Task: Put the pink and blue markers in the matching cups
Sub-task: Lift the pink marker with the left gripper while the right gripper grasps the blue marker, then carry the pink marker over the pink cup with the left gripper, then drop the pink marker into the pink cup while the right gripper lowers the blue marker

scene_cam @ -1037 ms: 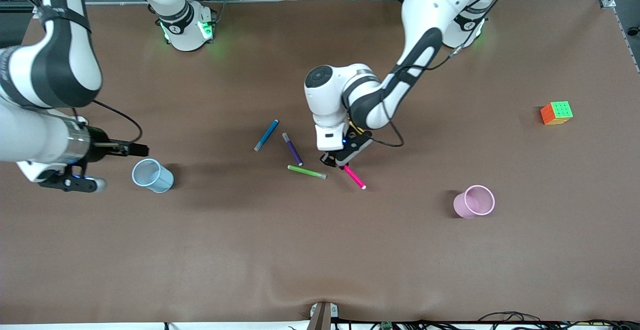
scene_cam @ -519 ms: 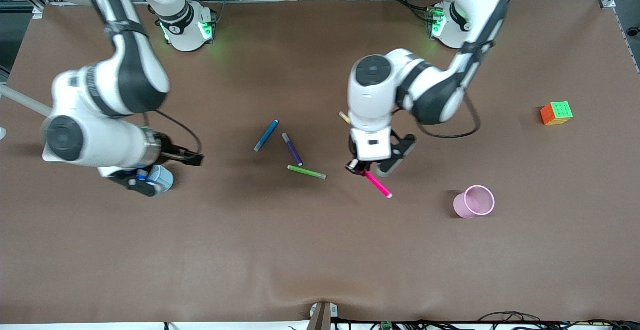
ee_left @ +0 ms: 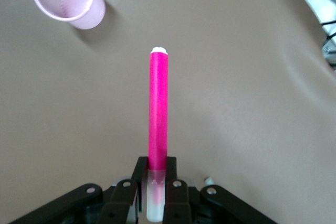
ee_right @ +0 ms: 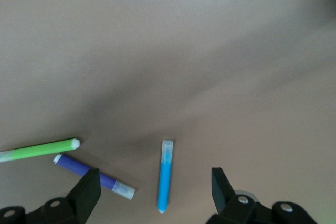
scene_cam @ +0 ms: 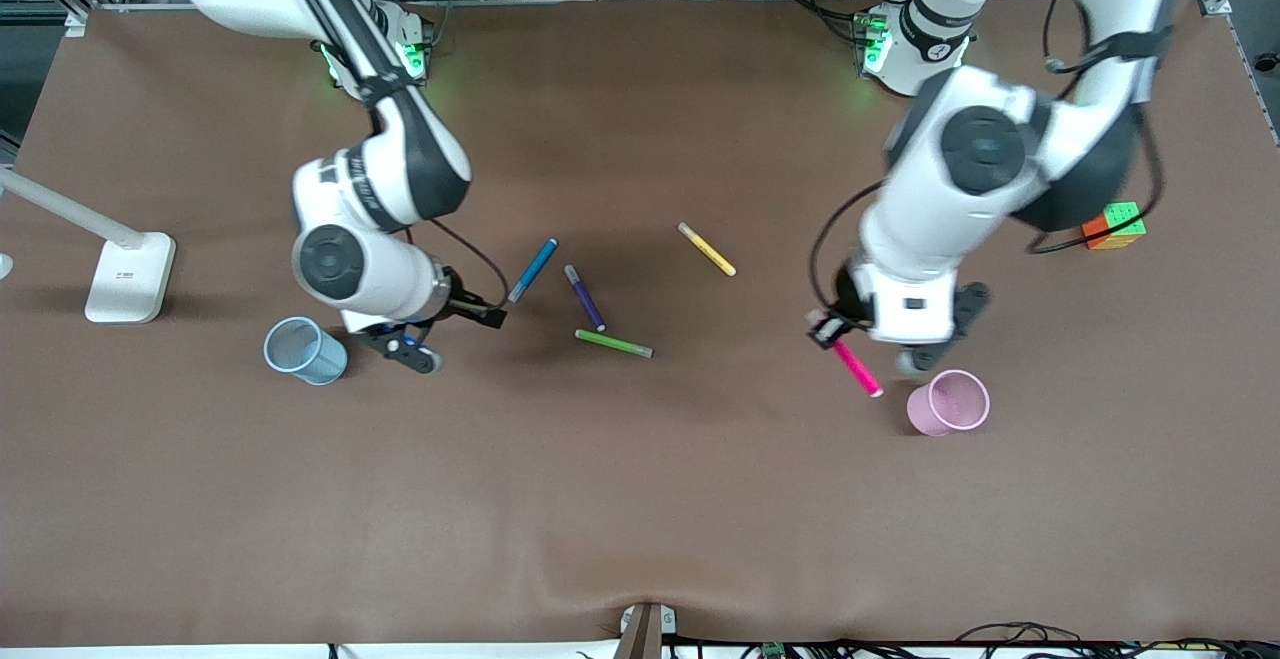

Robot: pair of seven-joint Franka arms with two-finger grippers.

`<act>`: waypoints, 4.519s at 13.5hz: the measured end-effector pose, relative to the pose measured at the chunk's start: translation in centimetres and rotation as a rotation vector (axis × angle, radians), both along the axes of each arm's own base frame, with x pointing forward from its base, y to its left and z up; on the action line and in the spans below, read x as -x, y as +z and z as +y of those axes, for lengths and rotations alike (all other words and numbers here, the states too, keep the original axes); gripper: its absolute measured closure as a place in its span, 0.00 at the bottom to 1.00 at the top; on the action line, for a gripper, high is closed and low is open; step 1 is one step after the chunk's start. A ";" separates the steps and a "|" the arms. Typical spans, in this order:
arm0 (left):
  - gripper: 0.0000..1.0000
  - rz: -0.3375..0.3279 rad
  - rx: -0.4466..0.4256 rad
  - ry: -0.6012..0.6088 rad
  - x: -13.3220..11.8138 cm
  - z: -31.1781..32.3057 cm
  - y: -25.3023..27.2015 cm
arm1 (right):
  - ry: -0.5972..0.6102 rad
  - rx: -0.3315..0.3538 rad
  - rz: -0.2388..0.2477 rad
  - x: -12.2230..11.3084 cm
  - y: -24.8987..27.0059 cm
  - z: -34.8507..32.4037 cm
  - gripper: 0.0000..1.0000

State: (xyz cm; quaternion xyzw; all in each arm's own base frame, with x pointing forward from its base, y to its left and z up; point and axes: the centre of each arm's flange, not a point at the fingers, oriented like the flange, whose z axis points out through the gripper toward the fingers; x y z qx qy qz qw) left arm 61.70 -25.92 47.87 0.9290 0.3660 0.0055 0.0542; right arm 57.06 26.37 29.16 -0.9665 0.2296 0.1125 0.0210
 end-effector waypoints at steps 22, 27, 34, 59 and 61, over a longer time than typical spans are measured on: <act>0.83 0.274 0.478 0.029 -5.8 26.3 -13.0 | -0.092 0.068 -0.004 5.8 -10.9 3.6 0.85; 0.83 0.274 0.528 0.090 -6.5 27.5 -16.8 | -0.107 0.059 -0.035 4.5 -9.8 3.2 0.85; 0.82 0.289 0.561 0.117 -6.7 27.5 -18.9 | -0.023 0.077 -0.107 -4.7 5.6 -1.6 0.85; 0.00 0.017 -0.103 -0.468 -0.5 22.5 9.5 | 0.509 0.229 -0.556 -7.6 6.1 -25.7 0.85; 0.00 -0.007 -0.122 -0.534 0.7 22.5 11.8 | 0.509 0.228 -0.580 -6.6 6.1 -25.8 0.85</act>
